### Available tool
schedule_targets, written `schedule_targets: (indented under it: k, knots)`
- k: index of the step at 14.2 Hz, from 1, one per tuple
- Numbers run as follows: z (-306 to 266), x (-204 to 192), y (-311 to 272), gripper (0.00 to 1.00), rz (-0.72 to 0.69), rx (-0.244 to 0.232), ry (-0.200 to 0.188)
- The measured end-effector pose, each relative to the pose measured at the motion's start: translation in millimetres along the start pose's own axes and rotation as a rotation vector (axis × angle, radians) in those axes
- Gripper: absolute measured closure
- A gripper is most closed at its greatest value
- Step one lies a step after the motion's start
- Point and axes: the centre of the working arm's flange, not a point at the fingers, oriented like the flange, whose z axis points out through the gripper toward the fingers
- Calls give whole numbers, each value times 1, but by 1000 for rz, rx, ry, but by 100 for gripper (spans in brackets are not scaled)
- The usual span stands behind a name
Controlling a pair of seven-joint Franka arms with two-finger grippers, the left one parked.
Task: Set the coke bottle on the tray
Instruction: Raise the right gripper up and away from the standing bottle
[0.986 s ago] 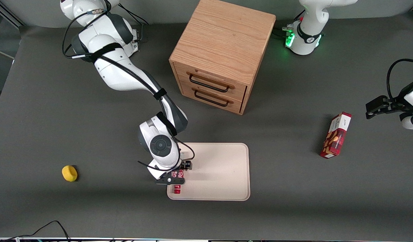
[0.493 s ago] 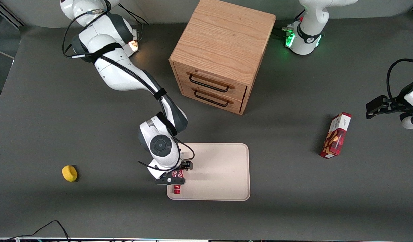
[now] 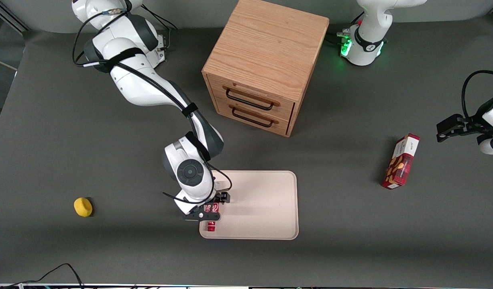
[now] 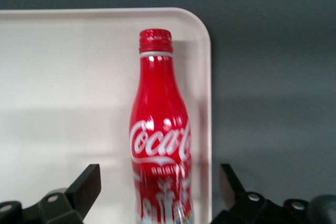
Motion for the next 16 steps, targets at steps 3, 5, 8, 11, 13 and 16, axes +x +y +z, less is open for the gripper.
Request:
schedule_targets:
  k: [3, 5, 8, 11, 13, 16]
  knots:
    - [-64, -13, 15, 0, 20, 4, -70]
    - [-119, -25, 42, 0, 43, 33, -88]
    - [-195, -62, 105, 0, 1, 42, -156]
    - [-242, -90, 182, 0, -38, 33, -194]
    - [-260, -109, 217, 0, -77, 51, -197]
    - [-288, -138, 289, 0, -150, 56, -183]
